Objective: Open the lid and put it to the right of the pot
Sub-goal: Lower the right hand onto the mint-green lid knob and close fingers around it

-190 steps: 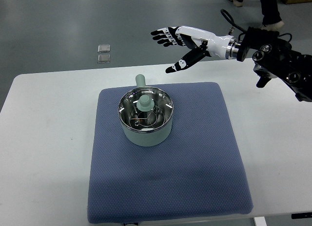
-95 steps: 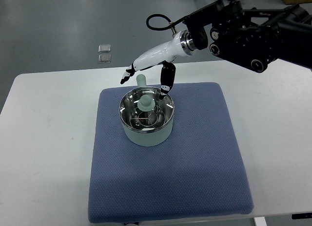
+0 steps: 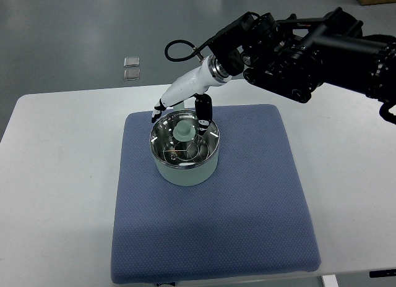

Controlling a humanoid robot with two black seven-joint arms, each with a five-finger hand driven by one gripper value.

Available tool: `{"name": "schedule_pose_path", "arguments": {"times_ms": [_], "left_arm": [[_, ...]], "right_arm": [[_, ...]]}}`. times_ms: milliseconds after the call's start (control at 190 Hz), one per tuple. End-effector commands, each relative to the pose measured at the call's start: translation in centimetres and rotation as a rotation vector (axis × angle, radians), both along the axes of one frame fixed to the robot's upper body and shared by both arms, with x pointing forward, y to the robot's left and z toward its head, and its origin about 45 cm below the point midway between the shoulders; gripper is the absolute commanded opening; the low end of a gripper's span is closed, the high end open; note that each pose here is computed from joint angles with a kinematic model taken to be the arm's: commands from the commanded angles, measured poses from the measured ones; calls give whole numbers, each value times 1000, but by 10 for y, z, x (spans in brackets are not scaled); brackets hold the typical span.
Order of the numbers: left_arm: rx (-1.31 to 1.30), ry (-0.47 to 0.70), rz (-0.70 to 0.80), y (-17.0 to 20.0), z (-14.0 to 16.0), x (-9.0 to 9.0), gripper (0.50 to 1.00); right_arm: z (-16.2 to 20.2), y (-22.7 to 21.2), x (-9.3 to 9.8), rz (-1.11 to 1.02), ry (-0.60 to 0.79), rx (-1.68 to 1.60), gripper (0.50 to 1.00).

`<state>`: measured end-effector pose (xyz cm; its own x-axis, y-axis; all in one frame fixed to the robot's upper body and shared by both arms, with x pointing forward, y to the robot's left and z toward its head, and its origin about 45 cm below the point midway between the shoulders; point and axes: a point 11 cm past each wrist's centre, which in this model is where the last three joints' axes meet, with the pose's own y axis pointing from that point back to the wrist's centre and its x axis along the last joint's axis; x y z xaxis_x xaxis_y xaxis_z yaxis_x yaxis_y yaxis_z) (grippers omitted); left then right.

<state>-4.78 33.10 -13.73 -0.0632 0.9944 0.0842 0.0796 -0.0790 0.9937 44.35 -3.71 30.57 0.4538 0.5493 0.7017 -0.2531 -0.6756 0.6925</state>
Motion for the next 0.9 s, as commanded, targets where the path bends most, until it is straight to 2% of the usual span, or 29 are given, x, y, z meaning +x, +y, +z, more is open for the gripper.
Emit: {"name": "schedule_pose_path", "arguments": {"times_ms": [0, 232, 468, 732, 895], "left_arm": [[-3, 0, 0, -1, 0, 0, 1000], [-1, 0, 0, 0, 0, 0, 1000], [-3, 0, 0, -1, 0, 0, 1000], [-4, 0, 0, -1, 0, 0, 1000], [-4, 0, 0, -1, 0, 0, 1000]], "right_arm": [[-1, 0, 0, 0, 0, 1, 866], [-8, -1, -1, -2, 3, 11, 809], [-16, -4, -1, -10, 6, 23, 729], [-18, -9, 1, -26, 9, 52, 721], [-17, -10, 2, -33, 5, 83, 686]]}}
